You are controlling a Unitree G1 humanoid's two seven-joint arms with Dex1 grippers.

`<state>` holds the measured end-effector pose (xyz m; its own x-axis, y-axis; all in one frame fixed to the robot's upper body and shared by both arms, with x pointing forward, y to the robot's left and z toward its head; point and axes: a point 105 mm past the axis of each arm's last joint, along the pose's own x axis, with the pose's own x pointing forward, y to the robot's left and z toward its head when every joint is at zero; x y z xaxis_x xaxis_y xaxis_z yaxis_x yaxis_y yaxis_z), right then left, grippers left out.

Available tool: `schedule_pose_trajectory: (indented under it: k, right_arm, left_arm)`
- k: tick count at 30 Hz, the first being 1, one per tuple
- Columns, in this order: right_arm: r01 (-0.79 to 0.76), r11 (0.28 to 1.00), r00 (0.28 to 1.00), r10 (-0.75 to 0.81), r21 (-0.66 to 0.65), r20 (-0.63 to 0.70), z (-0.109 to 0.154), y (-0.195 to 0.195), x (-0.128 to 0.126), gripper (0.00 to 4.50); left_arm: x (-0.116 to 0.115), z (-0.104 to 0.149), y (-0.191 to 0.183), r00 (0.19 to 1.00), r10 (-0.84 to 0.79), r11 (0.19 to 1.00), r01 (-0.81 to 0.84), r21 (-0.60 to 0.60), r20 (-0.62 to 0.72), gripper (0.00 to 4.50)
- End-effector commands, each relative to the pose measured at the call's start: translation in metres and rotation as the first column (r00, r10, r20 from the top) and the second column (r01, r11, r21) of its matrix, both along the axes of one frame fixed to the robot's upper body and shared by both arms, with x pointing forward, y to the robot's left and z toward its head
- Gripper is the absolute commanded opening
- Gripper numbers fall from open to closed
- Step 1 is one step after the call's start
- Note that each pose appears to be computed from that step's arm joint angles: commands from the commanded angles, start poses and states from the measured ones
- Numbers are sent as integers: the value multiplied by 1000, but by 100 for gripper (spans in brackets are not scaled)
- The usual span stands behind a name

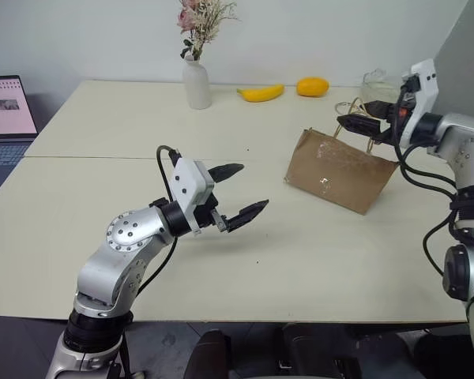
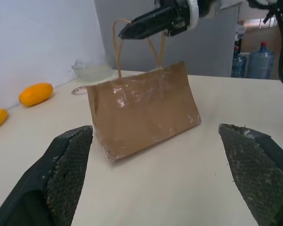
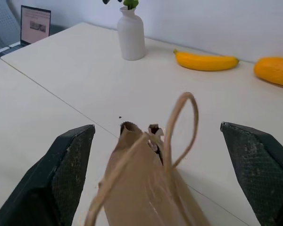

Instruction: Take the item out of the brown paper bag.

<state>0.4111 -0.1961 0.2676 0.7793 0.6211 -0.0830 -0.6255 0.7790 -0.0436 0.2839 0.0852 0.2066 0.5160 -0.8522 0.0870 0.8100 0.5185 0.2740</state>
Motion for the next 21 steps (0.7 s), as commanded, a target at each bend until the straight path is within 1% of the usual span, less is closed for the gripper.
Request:
schedule_pose_trajectory:
  k: [1, 2, 3, 5, 10, 11, 12, 14, 19, 21]
  right_arm:
    - [35, 999, 996, -35, 2, 88, 15, 0, 4, 450]
    - [35, 999, 995, -35, 5, 98, 16, 2, 5, 450]
    - [25, 1000, 994, -27, 16, 102, 17, 4, 5, 411]
    - [16, 1000, 994, -18, 19, 108, 17, 5, 5, 359]
    - [38, 999, 991, -40, 15, 131, 19, 4, 10, 168]
    - [43, 999, 989, -45, 15, 140, 20, 3, 10, 135]
    - [45, 999, 988, -47, 15, 145, 21, 3, 11, 111]
    - [42, 999, 986, -44, 16, 161, 24, 4, 11, 90]
    - [20, 1000, 976, -16, -15, 218, 36, 12, 14, 80]
    - [-3, 998, 968, 17, -57, 249, 40, 17, 14, 79]
  left_arm:
    - [-10, 17, -4, 998, -49, 998, 51, -34, 45, 448]
    - [-11, 17, -4, 998, -53, 998, 54, -33, 43, 448]
    - [-11, 18, -4, 998, -53, 998, 54, -31, 41, 450]
    - [-11, 18, -4, 998, -50, 998, 52, -30, 41, 450]
    - [-11, 17, -2, 999, -37, 999, 38, -28, 39, 450]
    - [-11, 17, -2, 999, -34, 999, 35, -28, 38, 450]
    - [-11, 16, -2, 999, -32, 999, 33, -28, 37, 450]
    - [-11, 15, 0, 999, -21, 999, 22, -30, 33, 450]
    - [-11, 12, 8, 1000, 25, 999, -24, -44, 11, 450]
    - [-12, 9, 12, 999, 46, 998, -46, -42, -2, 450]
